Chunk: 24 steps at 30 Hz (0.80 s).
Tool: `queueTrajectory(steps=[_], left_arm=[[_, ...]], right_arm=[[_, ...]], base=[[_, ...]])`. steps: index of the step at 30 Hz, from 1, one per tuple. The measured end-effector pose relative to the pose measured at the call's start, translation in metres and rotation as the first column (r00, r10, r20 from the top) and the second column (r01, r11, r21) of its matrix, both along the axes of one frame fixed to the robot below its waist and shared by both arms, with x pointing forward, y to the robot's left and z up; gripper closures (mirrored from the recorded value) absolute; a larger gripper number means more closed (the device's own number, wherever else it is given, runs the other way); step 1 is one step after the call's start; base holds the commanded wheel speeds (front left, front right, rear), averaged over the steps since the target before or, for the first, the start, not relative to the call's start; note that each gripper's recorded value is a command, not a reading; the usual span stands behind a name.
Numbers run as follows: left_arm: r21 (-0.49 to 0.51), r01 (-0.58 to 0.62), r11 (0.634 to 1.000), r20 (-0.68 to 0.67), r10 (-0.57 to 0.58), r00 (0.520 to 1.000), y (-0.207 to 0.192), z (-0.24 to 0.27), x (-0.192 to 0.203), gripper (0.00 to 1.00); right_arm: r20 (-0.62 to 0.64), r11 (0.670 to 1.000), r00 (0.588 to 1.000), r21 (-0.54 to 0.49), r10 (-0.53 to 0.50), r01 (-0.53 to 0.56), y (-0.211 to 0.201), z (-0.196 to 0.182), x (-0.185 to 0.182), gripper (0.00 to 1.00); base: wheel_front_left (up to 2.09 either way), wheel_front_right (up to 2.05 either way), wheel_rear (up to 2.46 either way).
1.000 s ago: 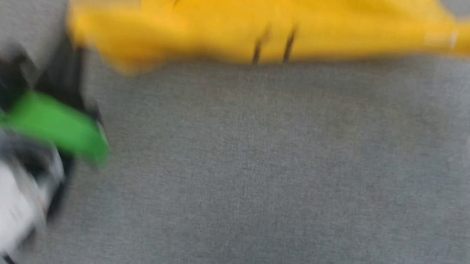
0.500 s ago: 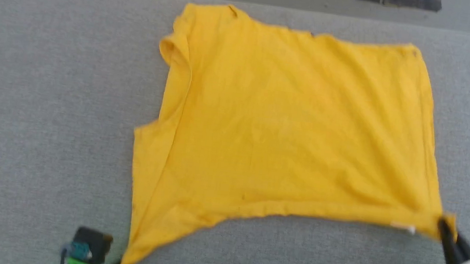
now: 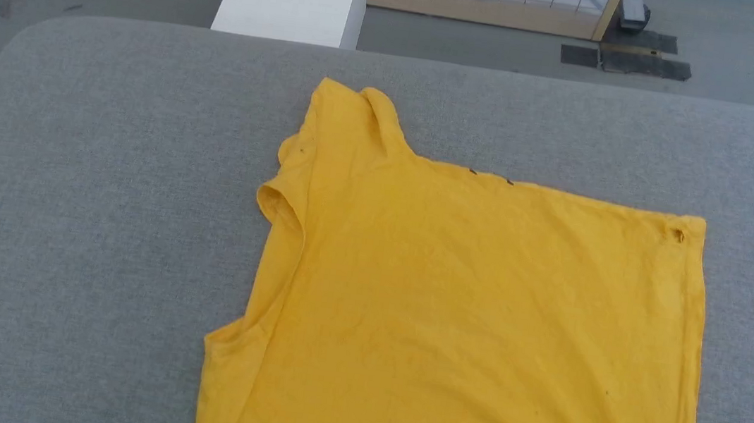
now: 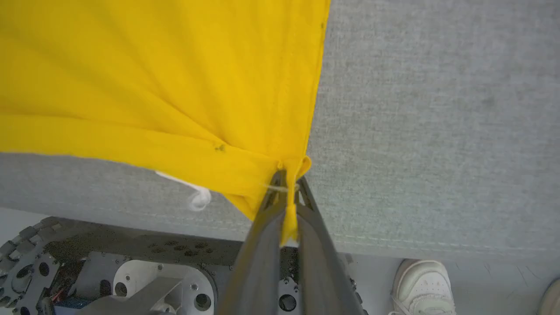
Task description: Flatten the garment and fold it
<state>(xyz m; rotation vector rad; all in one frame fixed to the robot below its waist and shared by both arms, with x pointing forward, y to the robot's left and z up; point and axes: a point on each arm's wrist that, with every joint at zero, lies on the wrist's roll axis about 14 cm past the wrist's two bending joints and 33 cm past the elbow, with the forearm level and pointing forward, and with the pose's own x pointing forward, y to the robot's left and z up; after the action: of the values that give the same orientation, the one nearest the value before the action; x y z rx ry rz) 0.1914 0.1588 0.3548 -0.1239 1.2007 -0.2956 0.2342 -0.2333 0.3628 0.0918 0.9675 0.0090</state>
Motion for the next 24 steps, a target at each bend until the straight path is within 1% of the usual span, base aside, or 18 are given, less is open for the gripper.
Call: queueTrajectory(steps=[2,4,5,8,11,13,16,22,24], left_arm=[[-0.009,-0.008,1.000,-0.018,0.008,1.000,0.000,0.002,-0.007,1.00],[-0.012,-0.027,1.000,0.003,0.027,1.000,0.001,0.006,-0.006,1.00],[-0.017,-0.050,0.999,0.098,0.052,0.994,0.005,0.017,0.011,1.00],[-0.010,-0.044,0.999,0.204,0.045,0.978,0.007,0.031,0.030,1.00],[0.002,-0.019,1.000,0.315,0.018,0.949,0.007,0.049,0.057,1.00],[0.014,0.000,1.000,0.400,-0.006,0.917,0.006,0.064,0.080,1.00],[0.021,0.041,0.999,0.520,-0.046,0.853,-0.001,0.092,0.116,1.00],[0.043,0.105,0.993,0.668,-0.107,0.737,-0.013,0.129,0.176,1.00],[0.049,0.113,0.992,0.696,-0.115,0.709,-0.016,0.133,0.192,1.00]], right_arm=[[-0.016,1.000,1.000,0.001,-0.009,0.009,-0.003,0.002,-0.007,1.00],[0.004,1.000,1.000,-0.007,-0.023,0.023,-0.007,0.007,-0.008,1.00],[0.068,0.999,0.997,-0.018,-0.032,0.034,-0.011,0.019,0.000,1.00],[0.132,0.999,0.991,-0.030,-0.028,0.032,-0.013,0.030,0.011,1.00],[0.211,0.999,0.977,-0.043,-0.014,0.024,-0.014,0.043,0.032,1.00],[0.260,0.998,0.966,-0.055,0.002,0.013,-0.015,0.052,0.047,1.00],[0.337,0.996,0.941,-0.088,0.038,-0.009,-0.018,0.069,0.076,1.00],[0.407,0.988,0.907,-0.144,0.103,-0.047,-0.018,0.088,0.124,1.00],[0.408,0.986,0.904,-0.156,0.123,-0.064,-0.017,0.088,0.136,1.00]], base=[[0.00,0.00,0.00],[0.00,0.00,0.00],[0.00,0.00,0.00],[0.00,0.00,0.00],[0.00,0.00,0.00],[0.00,0.00,0.00],[0.00,0.00,0.00],[0.00,0.00,0.00],[0.00,0.00,0.00]])
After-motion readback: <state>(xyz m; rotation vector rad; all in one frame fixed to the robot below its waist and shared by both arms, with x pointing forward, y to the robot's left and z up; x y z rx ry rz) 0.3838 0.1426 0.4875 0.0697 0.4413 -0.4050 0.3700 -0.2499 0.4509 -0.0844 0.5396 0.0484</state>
